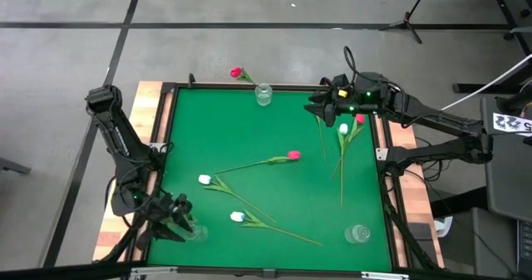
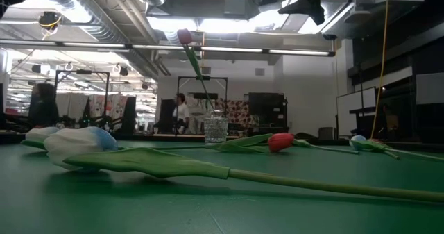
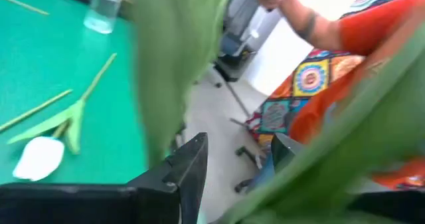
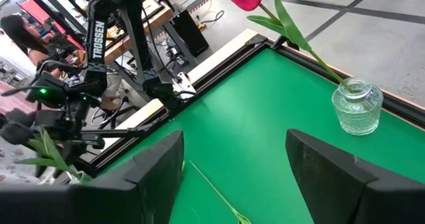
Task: Sort flowers into vase by color
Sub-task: Put the left black flower into the bottom left transparent vase
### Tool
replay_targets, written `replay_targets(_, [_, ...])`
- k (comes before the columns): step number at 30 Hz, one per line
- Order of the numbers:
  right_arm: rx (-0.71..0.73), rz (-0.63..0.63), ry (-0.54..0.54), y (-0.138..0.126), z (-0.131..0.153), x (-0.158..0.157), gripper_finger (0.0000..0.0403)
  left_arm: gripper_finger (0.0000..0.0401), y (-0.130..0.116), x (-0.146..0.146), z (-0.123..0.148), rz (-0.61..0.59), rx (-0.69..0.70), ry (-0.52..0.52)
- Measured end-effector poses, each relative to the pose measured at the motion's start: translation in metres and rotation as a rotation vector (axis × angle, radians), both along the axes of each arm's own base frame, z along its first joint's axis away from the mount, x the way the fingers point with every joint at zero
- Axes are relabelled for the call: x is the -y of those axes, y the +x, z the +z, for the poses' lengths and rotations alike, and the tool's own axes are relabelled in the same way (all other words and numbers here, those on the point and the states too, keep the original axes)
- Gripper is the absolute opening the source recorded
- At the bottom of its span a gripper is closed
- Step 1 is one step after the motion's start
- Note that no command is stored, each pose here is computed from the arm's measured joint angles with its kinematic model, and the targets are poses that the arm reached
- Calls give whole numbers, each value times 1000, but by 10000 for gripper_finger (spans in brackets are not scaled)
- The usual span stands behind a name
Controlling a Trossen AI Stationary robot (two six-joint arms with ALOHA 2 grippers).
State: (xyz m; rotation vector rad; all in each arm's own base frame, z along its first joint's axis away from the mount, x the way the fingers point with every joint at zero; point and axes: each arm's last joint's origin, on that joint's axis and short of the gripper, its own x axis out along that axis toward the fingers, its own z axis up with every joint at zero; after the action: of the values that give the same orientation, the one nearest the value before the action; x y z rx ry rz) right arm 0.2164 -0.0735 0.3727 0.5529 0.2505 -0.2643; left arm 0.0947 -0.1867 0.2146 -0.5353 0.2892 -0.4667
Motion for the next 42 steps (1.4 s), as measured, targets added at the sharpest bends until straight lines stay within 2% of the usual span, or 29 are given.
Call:
replay_targets(8, [-3, 4, -13, 0, 0, 0, 264, 144, -10, 5, 2, -55, 12, -9])
replay_targets(16, [-2, 5, -14, 0, 0, 0, 264, 133, -14, 3, 9, -70, 22, -67])
replay_targets(20, [-3, 6, -16, 0, 0, 0, 264, 137, -14, 2, 9, -55, 31, -45])
replay_targets(25, [-3, 7, -21, 0, 0, 0, 264, 158, -12, -3, -2, 35, -42, 14])
replay_targets(29, [-3, 28, -26, 0, 0, -1, 264, 185, -9, -5, -6, 68, -84, -2])
replay_targets(36, [-2, 56, -30, 0, 0, -1, 264, 239, -9, -4, -3, 53, -95, -63])
replay_targets(42, [-2, 57, -30, 0, 0, -1, 264, 257, -13, -2, 0, 21, -71, -58])
